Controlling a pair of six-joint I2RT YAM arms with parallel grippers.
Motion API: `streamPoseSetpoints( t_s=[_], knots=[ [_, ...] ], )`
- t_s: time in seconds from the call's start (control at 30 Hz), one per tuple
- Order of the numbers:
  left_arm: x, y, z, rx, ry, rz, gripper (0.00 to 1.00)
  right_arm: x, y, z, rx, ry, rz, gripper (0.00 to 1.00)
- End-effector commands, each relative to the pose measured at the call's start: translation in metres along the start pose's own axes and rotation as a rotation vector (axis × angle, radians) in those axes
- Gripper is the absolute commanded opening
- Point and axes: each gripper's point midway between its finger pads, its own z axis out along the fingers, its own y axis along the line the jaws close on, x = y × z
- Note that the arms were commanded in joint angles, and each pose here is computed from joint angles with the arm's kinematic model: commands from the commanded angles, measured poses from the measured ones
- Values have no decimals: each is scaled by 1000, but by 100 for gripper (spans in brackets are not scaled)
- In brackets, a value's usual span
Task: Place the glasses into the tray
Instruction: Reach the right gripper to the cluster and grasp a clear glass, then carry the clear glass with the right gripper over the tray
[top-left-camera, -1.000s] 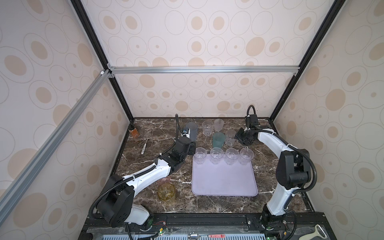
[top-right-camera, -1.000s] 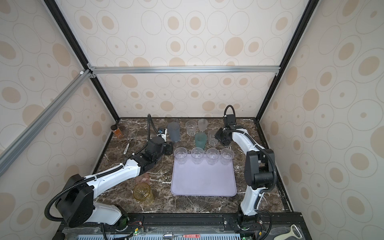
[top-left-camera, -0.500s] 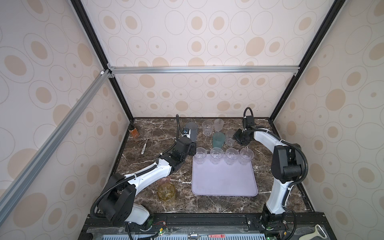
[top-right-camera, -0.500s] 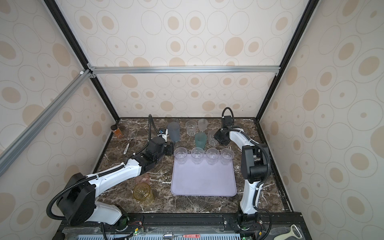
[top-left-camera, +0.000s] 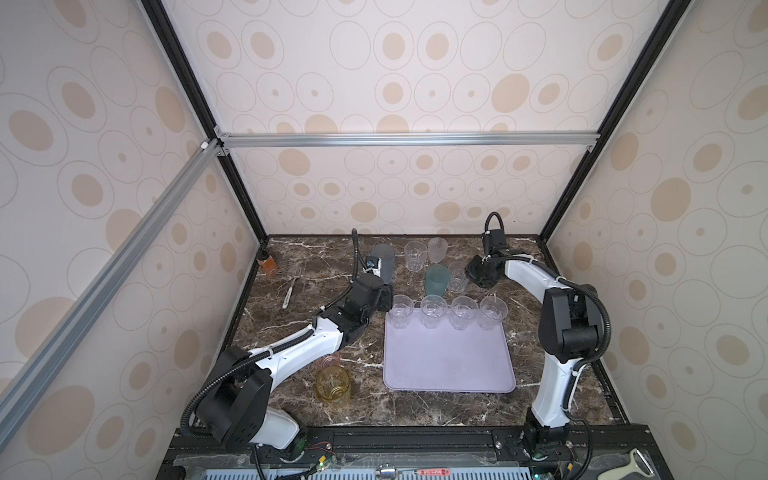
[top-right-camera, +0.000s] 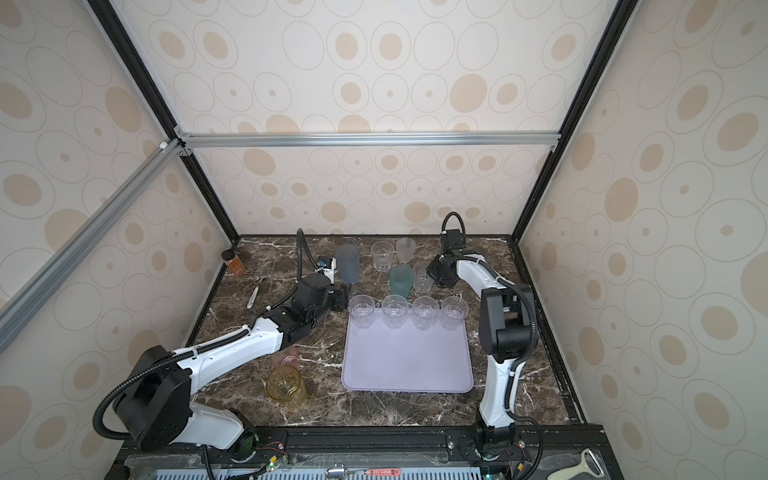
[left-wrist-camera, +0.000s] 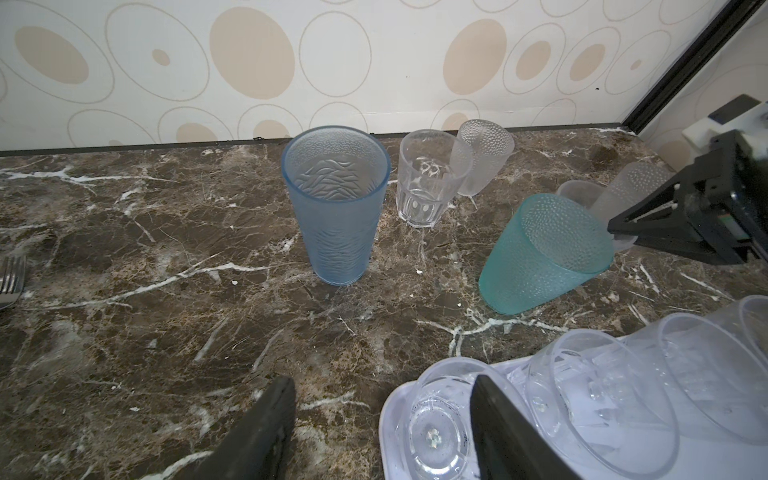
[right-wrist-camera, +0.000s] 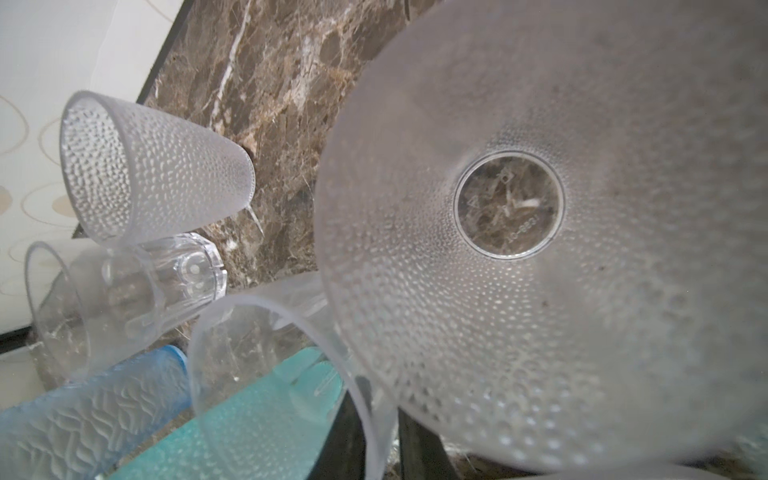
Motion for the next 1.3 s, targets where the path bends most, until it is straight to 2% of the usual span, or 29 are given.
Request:
streamPoseSetpoints(
  t_s=[0.0,0.17,0.33,0.77,1.03,1.27],
  knots=[
    [-5,0,0,-4,-16,-27,67,1,7,-12,9,-11,-28,11],
    [-5,-2,0,11,-16,-40,66,0,12,-22,-3,-19,-51,4],
    [-7,-1,-4,10,-22,-43,66,-4,18,-42,-7,-60,-89,0],
    [-23,-8,-17,8,-48,-54,64,-13,39,-126,20,-236,-254,0],
    [-38,-19,-33,16,-84,-27,64,10,36,-177,17,-277,-362,0],
    [-36,-13,-40,-3,-89,-25,64,84,43,-190,-9,-134,-579,0]
  ],
)
